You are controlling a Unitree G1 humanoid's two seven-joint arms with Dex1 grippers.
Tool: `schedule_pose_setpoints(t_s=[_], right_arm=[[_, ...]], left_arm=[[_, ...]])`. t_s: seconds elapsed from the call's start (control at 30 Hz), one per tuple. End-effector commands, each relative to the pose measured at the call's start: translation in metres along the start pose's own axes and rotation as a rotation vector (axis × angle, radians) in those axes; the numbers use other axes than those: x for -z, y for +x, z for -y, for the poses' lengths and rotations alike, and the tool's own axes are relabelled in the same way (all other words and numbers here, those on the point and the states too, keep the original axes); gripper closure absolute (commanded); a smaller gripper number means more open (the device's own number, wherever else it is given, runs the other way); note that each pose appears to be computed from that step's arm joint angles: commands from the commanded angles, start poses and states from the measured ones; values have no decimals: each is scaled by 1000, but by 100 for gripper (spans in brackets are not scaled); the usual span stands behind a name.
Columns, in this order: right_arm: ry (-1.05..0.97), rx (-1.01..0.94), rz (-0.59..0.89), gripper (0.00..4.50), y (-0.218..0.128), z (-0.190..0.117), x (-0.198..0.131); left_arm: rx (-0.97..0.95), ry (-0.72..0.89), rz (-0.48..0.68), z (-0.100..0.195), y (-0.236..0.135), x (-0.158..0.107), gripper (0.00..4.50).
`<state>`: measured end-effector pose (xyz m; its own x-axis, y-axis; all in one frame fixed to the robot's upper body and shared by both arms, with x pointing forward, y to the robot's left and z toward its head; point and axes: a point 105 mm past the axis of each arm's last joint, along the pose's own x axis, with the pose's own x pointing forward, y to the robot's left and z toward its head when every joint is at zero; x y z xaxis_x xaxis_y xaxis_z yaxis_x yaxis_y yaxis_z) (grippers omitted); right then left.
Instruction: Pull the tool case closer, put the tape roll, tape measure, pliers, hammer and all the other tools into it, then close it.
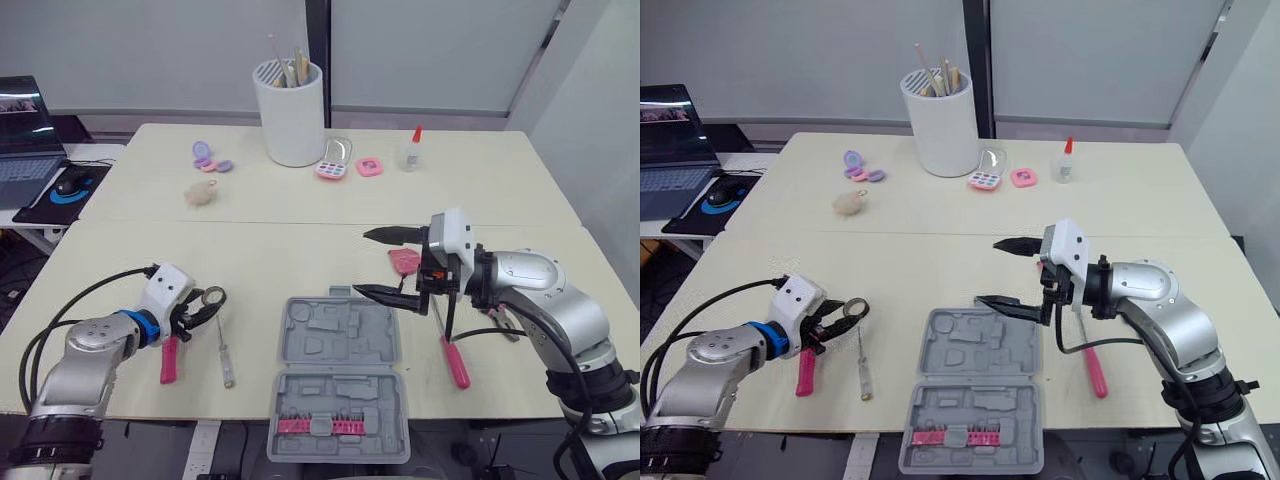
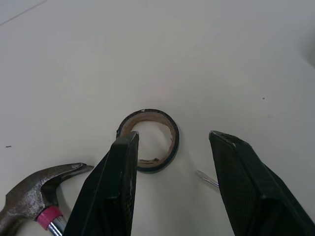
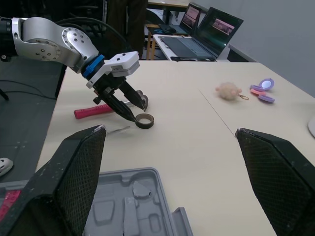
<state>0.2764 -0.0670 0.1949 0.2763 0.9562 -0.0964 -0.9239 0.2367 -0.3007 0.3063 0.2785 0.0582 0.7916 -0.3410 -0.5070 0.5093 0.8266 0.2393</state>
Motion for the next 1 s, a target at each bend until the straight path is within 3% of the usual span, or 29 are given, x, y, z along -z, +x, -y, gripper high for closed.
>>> schedule_pose_setpoints(t_s=[0.03,0.43,0.53,0.73,1.0], right_arm=[[-61,22,26,0,-4,3,-12],[-66,29,30,0,-7,4,-17],[-65,31,25,0,-7,6,-16],[-68,35,16,0,-7,8,-16],[-65,37,16,0,-7,5,-15]], left_arm=[[-13,29,-9,0,7,-1,219],[-60,-10,-39,0,31,0,219],[-67,-40,-51,-1,34,2,274],[-77,-84,-58,-3,33,5,449],[-66,-50,-14,-6,22,-8,449]])
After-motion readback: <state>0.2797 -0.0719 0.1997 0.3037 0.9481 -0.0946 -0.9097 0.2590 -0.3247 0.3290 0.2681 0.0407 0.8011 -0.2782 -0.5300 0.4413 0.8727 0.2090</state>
